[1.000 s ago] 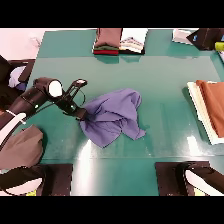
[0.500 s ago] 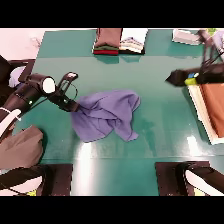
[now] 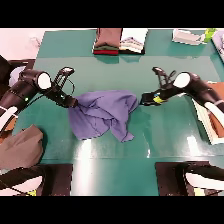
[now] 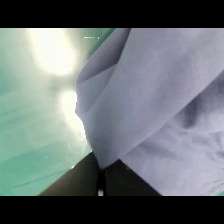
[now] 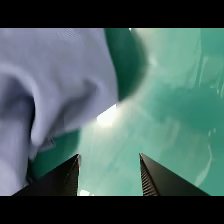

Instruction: Fold the shirts.

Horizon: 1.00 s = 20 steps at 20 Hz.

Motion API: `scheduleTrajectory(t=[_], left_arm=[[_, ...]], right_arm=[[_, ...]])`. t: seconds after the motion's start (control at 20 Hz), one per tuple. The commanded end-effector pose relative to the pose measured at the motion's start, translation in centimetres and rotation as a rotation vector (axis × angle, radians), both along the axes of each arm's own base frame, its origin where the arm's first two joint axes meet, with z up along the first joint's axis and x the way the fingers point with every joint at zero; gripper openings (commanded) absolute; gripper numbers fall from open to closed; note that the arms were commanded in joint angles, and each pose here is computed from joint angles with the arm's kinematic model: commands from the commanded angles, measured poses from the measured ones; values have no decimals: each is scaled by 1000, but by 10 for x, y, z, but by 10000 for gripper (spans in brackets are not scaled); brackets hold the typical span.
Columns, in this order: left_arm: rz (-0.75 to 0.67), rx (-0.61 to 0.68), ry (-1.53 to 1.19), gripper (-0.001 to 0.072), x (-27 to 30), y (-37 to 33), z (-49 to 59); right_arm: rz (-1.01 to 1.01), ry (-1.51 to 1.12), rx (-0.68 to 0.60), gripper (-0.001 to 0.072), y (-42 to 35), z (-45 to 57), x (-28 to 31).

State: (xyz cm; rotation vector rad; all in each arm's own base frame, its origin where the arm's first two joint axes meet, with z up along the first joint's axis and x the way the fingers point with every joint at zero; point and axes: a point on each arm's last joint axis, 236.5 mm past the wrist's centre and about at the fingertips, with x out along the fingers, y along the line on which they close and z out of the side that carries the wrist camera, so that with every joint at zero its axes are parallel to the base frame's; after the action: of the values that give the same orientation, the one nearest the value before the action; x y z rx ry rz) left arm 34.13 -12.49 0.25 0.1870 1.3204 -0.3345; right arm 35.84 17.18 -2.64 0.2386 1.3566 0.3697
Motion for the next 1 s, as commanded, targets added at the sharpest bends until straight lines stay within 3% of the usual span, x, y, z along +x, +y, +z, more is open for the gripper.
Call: scheduleTrajectory(t=[0.0,0.2,0.25,0.35,0.4,0.6,0.8,0.95], left_arm=[[2,-3,-4,28,1,0,1],[2,-3,-7,28,2,0,1],[2,-3,-6,28,2,0,1],[2,-3,-6,28,2,0,1],[2,-2,-7,28,2,0,1],[-14,27,-102,28,17,8,38],[-23,-45,-490,28,38,9,197],[-12,-140,-757,28,9,15,315]], right_arm=[[31,49,-10,445,23,-27,17],[76,110,-24,443,41,-48,27],[79,121,-26,404,43,-53,29],[93,113,-37,87,46,-57,33],[95,95,-33,18,48,-53,37],[97,-86,-66,18,29,18,71],[41,-432,-100,18,-22,191,88],[-32,-697,-71,17,-55,322,59]])
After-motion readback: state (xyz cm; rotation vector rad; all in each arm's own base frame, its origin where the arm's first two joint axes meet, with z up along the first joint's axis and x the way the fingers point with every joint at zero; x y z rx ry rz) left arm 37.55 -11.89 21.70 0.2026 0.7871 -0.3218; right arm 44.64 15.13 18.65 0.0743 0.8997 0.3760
